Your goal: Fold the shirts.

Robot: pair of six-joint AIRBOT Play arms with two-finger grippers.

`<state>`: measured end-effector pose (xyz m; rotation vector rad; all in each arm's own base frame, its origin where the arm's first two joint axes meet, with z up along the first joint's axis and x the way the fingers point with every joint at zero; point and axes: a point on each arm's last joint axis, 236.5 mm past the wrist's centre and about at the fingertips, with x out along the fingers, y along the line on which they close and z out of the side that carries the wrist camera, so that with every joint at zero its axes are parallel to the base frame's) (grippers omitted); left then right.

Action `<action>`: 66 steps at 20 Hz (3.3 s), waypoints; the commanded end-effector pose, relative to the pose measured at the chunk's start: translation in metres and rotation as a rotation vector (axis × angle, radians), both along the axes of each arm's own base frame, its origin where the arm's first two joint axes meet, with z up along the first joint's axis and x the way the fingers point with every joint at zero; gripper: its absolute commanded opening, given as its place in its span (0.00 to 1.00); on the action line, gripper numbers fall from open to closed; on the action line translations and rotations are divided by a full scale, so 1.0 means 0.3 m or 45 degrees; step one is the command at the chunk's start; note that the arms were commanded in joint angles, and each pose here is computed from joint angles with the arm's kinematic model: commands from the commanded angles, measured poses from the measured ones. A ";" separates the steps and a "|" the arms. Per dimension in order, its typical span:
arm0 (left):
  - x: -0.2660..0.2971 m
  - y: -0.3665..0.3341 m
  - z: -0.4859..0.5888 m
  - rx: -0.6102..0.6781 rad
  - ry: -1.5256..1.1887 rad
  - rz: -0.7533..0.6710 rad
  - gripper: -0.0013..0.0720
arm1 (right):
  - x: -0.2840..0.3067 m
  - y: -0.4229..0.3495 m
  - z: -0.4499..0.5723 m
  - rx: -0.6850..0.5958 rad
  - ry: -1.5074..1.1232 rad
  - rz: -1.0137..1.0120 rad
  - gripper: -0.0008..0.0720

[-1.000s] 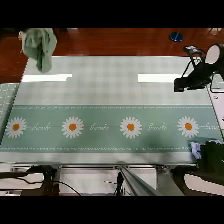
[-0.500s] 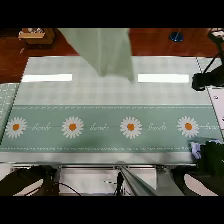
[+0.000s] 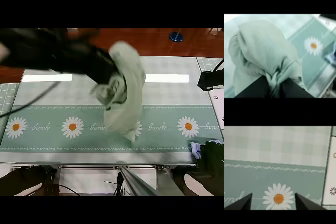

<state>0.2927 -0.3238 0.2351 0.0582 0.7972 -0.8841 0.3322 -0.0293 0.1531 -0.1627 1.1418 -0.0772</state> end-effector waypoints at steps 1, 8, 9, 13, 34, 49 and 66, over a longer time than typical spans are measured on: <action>-0.036 -0.034 -0.325 0.157 0.199 -0.030 0.07 | 0.005 0.018 0.004 0.029 -0.014 0.008 0.83; 0.023 0.131 -0.577 0.505 0.198 0.019 0.07 | 0.009 0.062 0.001 0.096 -0.019 0.033 0.83; 0.048 0.177 -0.581 0.553 0.183 0.048 0.07 | 0.011 0.066 0.001 0.102 -0.021 0.036 0.83; 0.133 0.348 -0.585 0.627 0.215 0.162 0.69 | 0.027 0.090 -0.008 0.136 -0.025 0.050 0.83; -0.216 0.197 -0.819 -0.024 0.989 0.250 0.93 | 0.000 0.101 -0.466 0.135 0.335 0.097 0.83; -0.340 0.025 -0.908 -0.039 1.207 0.160 0.93 | 0.031 0.347 -0.425 0.490 0.254 0.300 0.83; 0.145 0.653 -0.822 -0.142 0.751 0.759 0.93 | 0.042 0.321 -0.431 0.441 0.240 0.303 0.83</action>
